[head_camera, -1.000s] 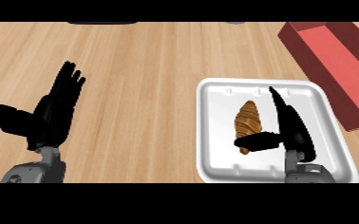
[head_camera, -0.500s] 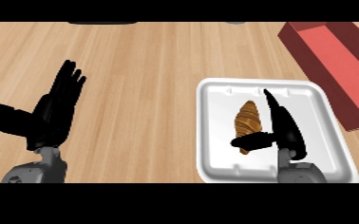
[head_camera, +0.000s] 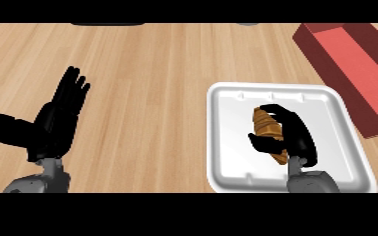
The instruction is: Pick the croissant from the tray and place it in the cardboard box
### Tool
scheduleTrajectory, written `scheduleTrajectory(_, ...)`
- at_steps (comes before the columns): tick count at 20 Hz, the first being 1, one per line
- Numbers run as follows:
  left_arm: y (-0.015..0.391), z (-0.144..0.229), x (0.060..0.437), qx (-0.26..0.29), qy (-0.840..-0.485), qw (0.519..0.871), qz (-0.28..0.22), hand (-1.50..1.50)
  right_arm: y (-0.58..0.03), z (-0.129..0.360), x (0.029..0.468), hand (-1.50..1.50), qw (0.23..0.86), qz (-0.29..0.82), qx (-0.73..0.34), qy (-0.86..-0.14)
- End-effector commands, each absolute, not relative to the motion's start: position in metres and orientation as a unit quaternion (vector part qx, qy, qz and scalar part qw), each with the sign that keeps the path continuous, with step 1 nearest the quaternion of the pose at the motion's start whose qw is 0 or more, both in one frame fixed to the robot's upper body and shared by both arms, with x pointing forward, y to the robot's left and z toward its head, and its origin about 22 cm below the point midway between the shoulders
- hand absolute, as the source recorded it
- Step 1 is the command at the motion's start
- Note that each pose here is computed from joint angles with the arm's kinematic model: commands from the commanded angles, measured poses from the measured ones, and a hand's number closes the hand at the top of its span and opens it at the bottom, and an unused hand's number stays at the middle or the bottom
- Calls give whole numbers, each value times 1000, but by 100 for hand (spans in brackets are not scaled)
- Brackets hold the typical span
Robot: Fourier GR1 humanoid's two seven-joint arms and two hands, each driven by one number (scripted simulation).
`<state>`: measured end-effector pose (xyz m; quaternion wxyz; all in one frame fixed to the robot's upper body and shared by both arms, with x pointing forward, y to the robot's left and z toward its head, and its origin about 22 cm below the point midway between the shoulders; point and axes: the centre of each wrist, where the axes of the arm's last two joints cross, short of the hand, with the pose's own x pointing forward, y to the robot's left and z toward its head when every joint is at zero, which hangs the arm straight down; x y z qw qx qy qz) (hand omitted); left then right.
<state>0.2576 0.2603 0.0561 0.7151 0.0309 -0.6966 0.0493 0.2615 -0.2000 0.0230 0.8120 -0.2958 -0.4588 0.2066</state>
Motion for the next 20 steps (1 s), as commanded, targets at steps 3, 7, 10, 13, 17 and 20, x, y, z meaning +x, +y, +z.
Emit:
scheduleTrajectory(3, 263, 60, 267, 30, -696, 716, 47, 0, -186, 23, 276, 150, 787, 243, -326, -463)
scheduleTrajectory(7, 268, 57, 276, 28, -695, 716, 56, 0, -203, 34, 269, 150, 769, 237, -349, -480)
scheduleTrajectory(10, 264, 58, 259, 34, -692, 720, 49, 0, -198, 36, 255, 150, 742, 229, -390, -495)
scheduleTrajectory(13, 256, 55, 266, 22, -698, 714, 48, 0, -161, 41, 271, 150, 653, 389, -363, -539)
scheduleTrajectory(17, 243, 60, 267, 12, -699, 715, 30, 0, -122, 65, 291, 150, 532, 532, -347, -560)
scheduleTrajectory(20, 246, 56, 263, 25, -697, 716, 39, 0, -111, 69, 295, 150, 487, 544, -348, -589)
